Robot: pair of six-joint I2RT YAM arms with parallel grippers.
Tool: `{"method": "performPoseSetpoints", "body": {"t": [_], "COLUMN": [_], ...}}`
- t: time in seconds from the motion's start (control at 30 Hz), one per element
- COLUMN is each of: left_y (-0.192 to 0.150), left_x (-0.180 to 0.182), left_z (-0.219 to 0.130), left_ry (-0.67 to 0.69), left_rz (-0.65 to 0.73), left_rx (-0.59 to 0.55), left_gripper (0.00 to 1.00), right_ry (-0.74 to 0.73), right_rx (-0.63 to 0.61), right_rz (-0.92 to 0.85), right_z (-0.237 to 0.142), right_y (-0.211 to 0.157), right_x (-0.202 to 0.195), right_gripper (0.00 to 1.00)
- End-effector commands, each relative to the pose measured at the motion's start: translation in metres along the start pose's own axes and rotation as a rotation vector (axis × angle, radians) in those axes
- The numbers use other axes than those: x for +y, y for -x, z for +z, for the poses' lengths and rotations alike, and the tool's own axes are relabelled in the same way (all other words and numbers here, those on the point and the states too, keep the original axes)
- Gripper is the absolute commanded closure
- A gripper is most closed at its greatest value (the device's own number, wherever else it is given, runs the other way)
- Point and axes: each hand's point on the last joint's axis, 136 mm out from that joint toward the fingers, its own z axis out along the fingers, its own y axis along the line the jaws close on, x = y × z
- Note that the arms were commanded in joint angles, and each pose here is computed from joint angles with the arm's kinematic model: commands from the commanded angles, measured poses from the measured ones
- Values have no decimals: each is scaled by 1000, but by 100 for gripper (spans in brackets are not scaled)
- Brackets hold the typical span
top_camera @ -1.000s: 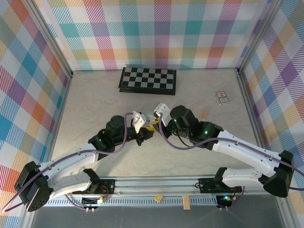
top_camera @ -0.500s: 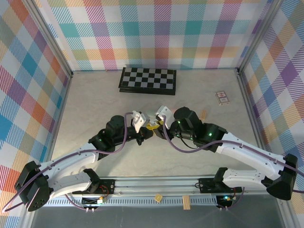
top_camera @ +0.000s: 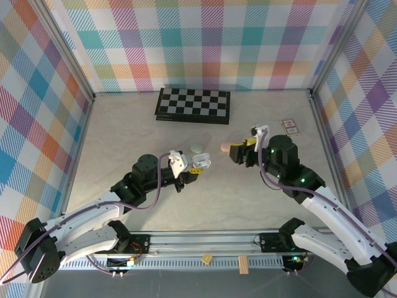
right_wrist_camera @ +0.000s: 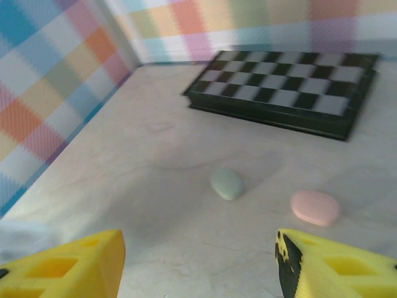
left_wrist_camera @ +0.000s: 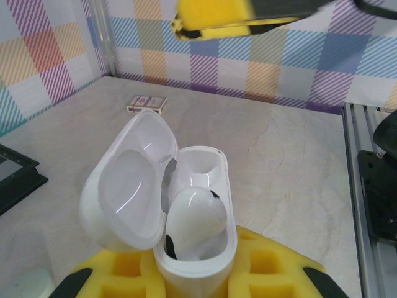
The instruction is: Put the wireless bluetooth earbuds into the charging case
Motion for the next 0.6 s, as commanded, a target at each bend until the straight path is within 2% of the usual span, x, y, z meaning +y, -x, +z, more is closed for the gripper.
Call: {"method": "performPoseSetpoints", "body": {"t": [0.0,0.23,0.57], "left_y": [8,2,-1], "left_x": [-6,-10,-9], "left_z": [-5,-6,-12], "left_ry": [-28,-46,-28], "left_rz": [58,54,41], "left_rx": [-47,-24,-21], "left_gripper": [88,88,87], "right_ry": [-48,-235,-249], "right_rx": [98,418,643], "right_rz": [195,219,215], "right_z": [17,75,137], "right_y": [-17,-75,-126], "right_x": [-32,-94,-131], "right_gripper": [34,29,27]}}
